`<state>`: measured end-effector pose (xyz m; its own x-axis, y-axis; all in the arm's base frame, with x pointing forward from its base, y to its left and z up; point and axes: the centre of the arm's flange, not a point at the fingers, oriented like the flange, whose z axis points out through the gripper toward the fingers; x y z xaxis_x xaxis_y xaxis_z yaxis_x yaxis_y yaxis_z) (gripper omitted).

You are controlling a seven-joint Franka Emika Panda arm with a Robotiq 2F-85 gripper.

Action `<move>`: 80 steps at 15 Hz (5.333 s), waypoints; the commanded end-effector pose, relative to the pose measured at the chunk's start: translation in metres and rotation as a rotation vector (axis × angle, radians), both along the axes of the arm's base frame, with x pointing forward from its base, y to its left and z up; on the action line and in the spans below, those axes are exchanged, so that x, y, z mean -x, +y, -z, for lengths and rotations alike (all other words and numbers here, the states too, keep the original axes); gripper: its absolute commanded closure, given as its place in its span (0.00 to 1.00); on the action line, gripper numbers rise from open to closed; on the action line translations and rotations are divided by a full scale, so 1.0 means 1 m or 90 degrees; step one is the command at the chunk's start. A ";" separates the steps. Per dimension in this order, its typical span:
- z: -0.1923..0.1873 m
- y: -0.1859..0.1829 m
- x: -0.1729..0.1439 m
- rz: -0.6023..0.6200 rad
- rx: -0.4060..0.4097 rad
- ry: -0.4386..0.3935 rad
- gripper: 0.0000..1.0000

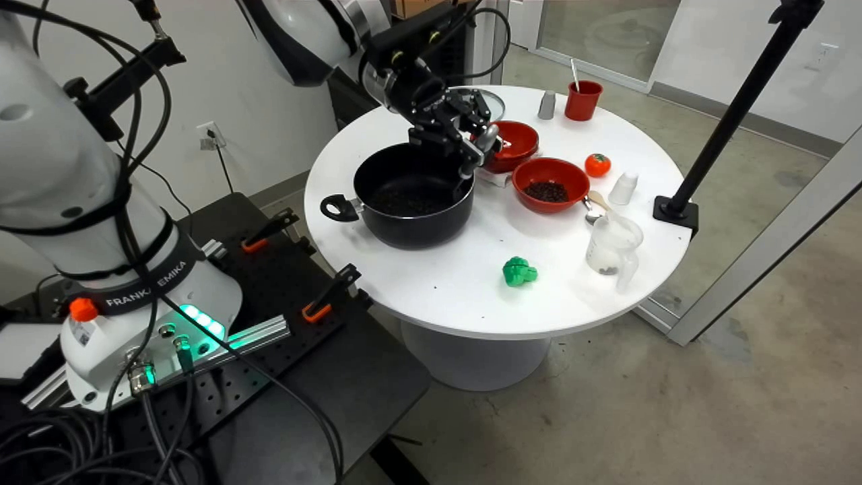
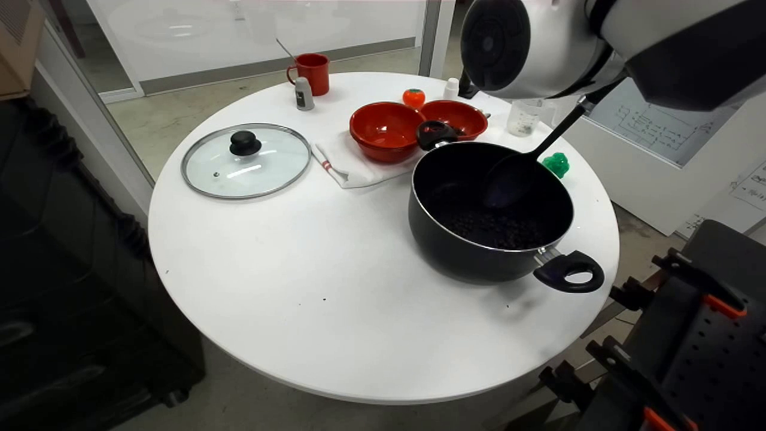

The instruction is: Use the black spoon to stir the contents in the black pot

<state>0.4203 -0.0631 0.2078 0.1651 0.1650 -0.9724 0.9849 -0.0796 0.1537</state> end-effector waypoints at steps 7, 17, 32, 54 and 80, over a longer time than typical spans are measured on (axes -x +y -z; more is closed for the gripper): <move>0.006 0.054 -0.024 -0.044 -0.018 -0.047 0.92; -0.015 0.089 -0.036 -0.038 -0.090 -0.055 0.92; -0.097 0.026 -0.093 0.075 -0.171 0.059 0.92; 0.039 0.054 -0.058 0.074 -0.123 0.237 0.92; 0.062 -0.010 -0.094 0.114 -0.403 0.263 0.92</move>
